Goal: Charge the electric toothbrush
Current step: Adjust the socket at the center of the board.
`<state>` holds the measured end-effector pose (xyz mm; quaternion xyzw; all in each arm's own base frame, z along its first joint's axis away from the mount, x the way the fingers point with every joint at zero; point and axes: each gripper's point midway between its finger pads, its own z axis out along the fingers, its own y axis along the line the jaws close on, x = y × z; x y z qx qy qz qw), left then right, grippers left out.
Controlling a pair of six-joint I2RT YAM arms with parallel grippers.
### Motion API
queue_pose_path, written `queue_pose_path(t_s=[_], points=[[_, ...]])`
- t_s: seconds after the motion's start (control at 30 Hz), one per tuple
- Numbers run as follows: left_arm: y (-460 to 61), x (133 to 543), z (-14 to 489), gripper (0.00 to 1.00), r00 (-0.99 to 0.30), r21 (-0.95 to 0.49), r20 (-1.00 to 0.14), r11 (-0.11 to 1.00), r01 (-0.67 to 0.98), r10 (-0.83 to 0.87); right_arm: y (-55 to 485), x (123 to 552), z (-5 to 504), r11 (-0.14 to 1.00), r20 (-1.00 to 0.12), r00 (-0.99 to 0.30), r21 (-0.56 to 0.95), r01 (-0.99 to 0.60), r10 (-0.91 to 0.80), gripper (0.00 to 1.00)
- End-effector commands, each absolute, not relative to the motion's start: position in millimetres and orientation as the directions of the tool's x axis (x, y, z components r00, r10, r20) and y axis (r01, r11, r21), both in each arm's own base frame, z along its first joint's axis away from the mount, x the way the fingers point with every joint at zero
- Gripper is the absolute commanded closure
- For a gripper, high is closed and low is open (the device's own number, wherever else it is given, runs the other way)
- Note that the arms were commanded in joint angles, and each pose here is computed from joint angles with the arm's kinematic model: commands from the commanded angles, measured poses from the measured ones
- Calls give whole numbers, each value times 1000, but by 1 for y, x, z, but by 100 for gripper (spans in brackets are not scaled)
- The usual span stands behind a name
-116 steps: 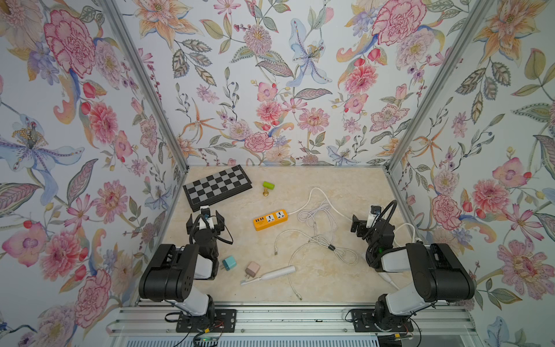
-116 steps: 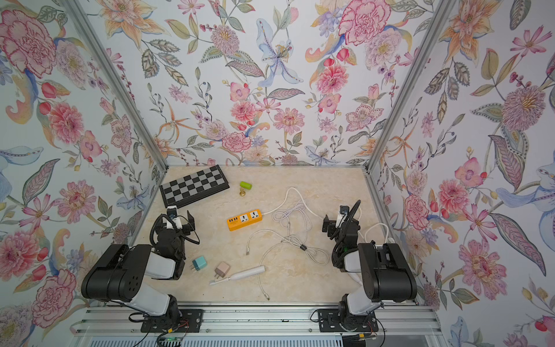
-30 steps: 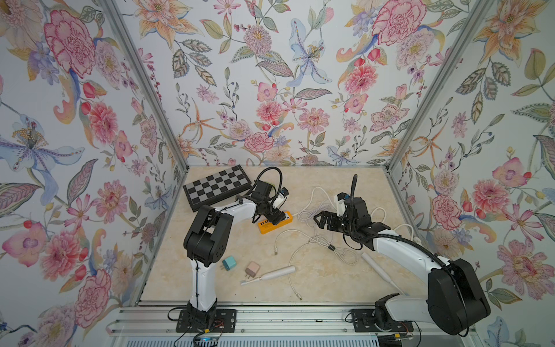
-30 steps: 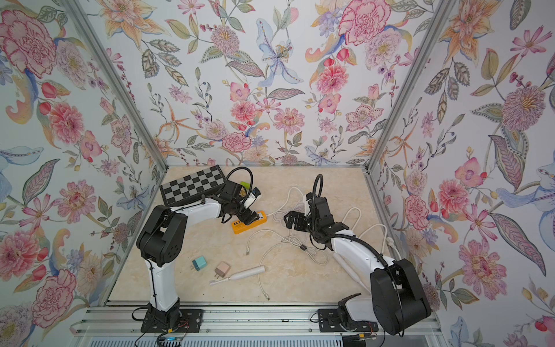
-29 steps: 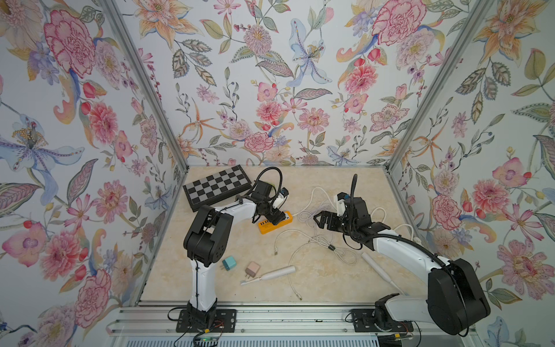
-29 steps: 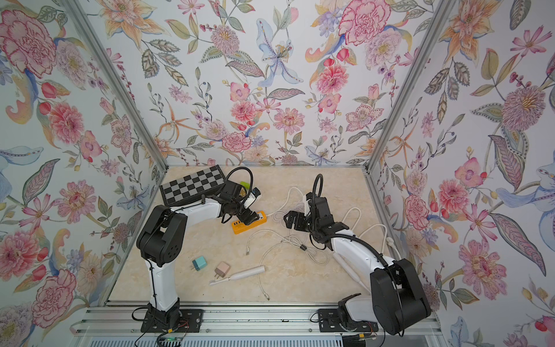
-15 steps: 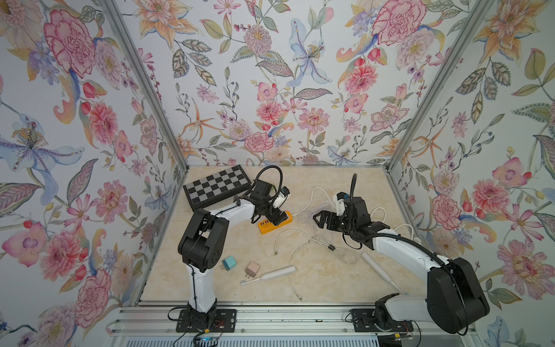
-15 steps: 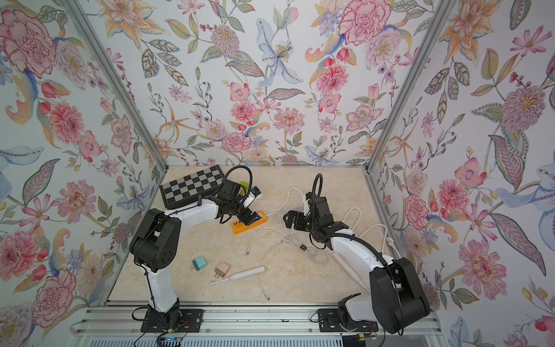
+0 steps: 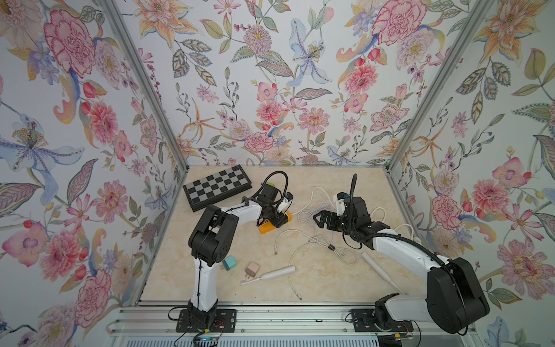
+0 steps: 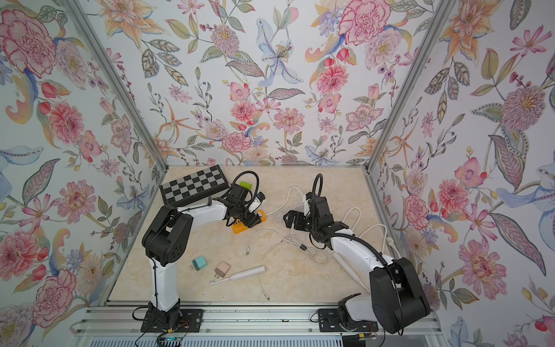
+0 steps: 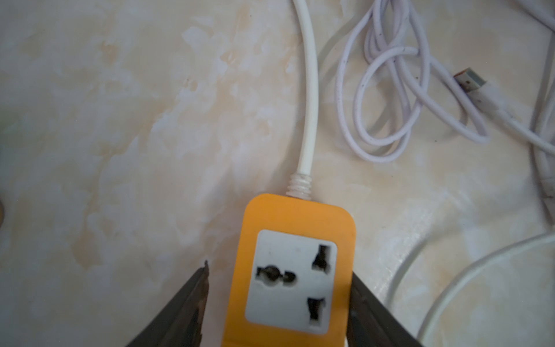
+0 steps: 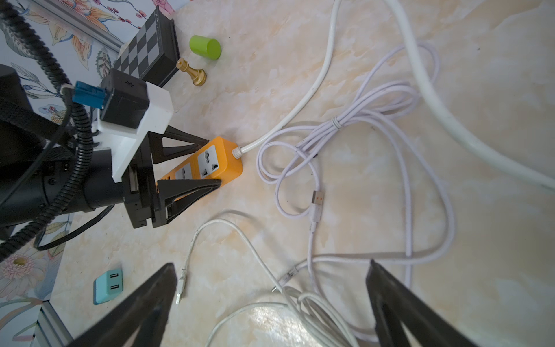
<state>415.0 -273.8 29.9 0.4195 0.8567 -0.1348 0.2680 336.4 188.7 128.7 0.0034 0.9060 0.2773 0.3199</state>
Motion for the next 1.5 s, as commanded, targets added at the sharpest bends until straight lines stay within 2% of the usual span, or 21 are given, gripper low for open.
queue_pose_path(t_s=[0.0,0.17,0.23,0.4,0.6,0.73,0.93,1.13,1.2,1.47], points=[[-276,424,32,37,-543,-14,-583,660,751,605,189,335,131,835,-569,-798,525,-166,199,0],[-271,426,40,58,-639,-87,-617,767,636,460,190,334,130,831,-562,-803,530,-168,196,0],[-270,423,41,60,-681,-133,-619,802,583,393,190,334,129,830,-558,-806,532,-165,198,0],[-232,425,39,68,-774,-81,-592,939,334,224,196,332,126,821,-542,-819,544,-172,187,0],[-219,420,31,70,-806,-18,-578,985,171,129,203,331,117,820,-517,-837,549,-162,180,0],[-228,420,26,67,-813,-4,-571,990,138,111,205,331,114,819,-507,-844,552,-159,178,0],[-244,421,26,51,-814,-112,-579,985,132,43,207,331,115,817,-505,-845,553,-161,175,0],[-236,418,49,40,-792,-110,-611,987,115,24,210,330,119,808,-507,-845,562,-177,168,0],[-228,412,56,34,-789,-102,-614,990,96,14,213,329,122,800,-509,-846,569,-191,160,0],[-196,352,77,30,-792,-59,-609,998,3,-34,232,307,122,762,-484,-871,596,-253,89,0]])
